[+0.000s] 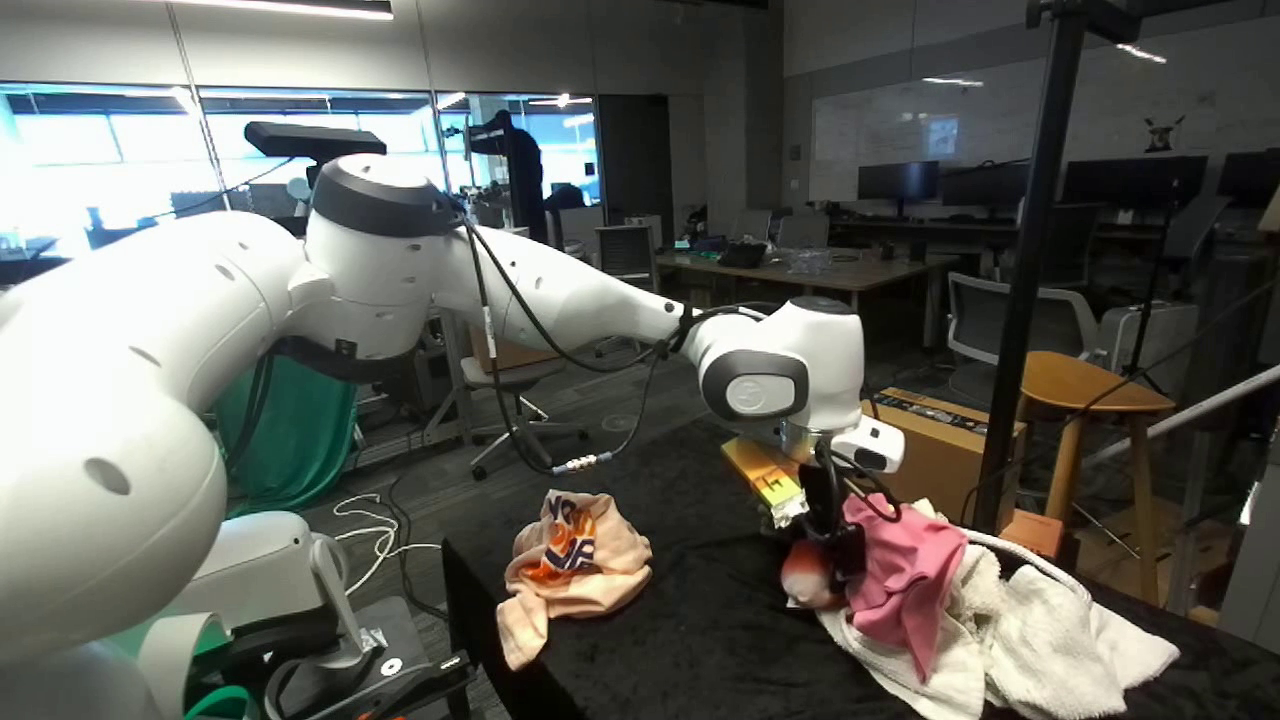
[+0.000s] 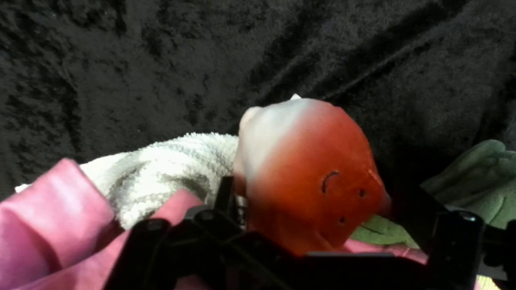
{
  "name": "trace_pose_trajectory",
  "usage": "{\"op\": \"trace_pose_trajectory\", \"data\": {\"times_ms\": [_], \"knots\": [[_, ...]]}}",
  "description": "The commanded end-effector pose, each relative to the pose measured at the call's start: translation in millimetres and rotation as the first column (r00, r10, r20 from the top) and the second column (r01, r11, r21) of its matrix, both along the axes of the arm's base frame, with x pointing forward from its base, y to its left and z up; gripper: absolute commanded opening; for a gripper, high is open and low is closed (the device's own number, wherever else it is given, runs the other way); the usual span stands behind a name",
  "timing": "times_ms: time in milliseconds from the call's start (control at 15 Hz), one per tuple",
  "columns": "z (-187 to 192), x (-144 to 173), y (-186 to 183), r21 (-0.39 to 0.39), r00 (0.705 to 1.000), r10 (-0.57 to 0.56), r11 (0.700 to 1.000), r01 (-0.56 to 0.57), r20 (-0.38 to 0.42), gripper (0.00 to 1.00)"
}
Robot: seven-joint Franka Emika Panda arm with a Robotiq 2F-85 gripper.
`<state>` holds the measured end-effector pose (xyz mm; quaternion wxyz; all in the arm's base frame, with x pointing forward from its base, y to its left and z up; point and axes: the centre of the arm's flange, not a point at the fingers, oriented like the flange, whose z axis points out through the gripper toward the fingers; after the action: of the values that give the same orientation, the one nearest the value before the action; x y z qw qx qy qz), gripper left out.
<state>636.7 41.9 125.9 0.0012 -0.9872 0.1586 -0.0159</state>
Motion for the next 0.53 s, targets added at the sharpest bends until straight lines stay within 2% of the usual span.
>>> {"op": "trace_pose_trajectory", "data": {"times_ms": [0,467], "knots": [[12.7,0.3,1.8,-0.016,0.999,0.001,1.0,-0.001,0.037,1.0],[39.4,-8.5,15.8,-0.034,0.997,0.049,0.998,-0.047,0.063,1.0]]}}
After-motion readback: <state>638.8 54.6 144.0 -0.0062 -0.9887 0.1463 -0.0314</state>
